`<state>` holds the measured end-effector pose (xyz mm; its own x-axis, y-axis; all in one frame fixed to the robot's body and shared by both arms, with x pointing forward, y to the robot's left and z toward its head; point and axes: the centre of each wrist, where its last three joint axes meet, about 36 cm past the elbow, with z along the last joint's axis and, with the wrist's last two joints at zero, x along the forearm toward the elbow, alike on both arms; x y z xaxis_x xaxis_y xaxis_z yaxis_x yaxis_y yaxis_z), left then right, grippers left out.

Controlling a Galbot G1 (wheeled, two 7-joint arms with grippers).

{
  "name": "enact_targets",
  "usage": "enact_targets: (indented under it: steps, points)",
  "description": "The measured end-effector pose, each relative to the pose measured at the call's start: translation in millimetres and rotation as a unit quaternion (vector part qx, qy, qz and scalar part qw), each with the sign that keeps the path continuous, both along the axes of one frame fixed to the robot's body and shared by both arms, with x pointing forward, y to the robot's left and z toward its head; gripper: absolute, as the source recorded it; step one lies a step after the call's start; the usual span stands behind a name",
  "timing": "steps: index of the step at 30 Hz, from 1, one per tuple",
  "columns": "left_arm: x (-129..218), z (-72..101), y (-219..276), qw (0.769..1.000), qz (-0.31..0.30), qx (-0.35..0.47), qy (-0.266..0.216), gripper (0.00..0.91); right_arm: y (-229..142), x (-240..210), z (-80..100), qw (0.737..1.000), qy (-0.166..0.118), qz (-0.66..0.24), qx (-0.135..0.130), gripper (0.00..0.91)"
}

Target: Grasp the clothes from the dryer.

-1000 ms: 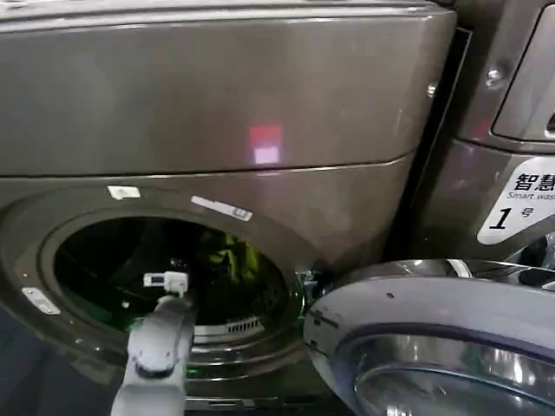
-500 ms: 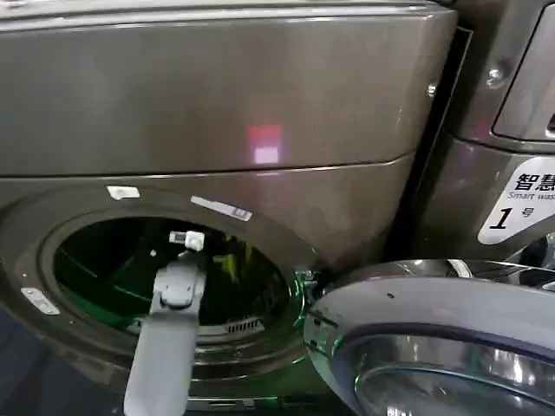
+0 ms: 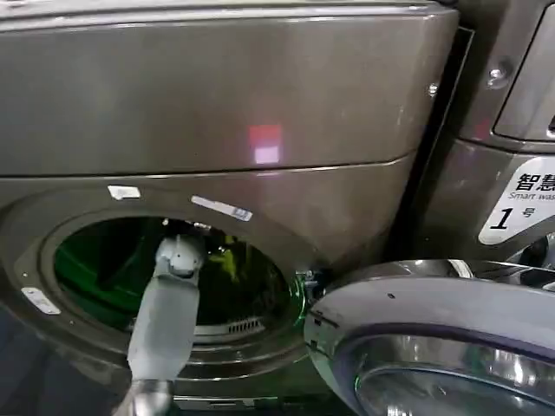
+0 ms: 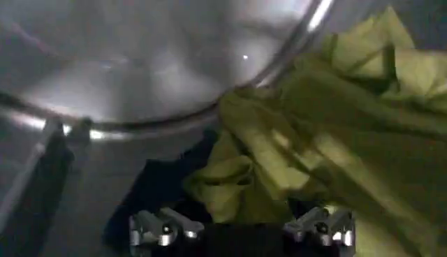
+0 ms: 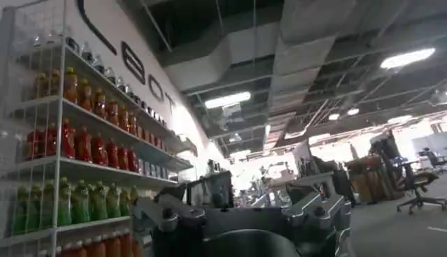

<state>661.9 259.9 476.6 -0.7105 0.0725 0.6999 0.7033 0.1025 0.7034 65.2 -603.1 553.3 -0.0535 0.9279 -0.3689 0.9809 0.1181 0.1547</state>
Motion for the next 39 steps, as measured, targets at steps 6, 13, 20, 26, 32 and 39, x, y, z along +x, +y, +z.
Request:
enact_targets:
  steps: [6,13,20,26,32,39]
  points:
    - [12,15.9,8,0.991,-0.089,0.071,0.070,0.907,-1,2,-7.2,1.000,-0.001,-0.001,0.006,0.907]
    - [25,30.2,12,0.973,-0.158,0.118,0.124,0.907,-3,5,-11.0,1.000,0.001,-0.001,0.007,0.907]
    - [35,37.2,16,0.961,-0.186,0.133,0.153,0.907,-4,9,-13.7,1.000,0.002,0.001,0.009,0.907]
    - [45,39.4,18,0.958,-0.195,0.126,0.170,0.907,-5,9,-14.7,1.000,0.004,0.001,0.009,0.907]
    - [54,34.3,19,0.955,-0.195,0.115,0.192,0.907,-4,11,-15.3,1.000,0.005,0.003,0.009,0.907]
    - [60,16.1,23,0.952,-0.188,0.089,0.222,0.907,-4,11,-15.9,1.000,0.005,0.004,0.010,0.907]
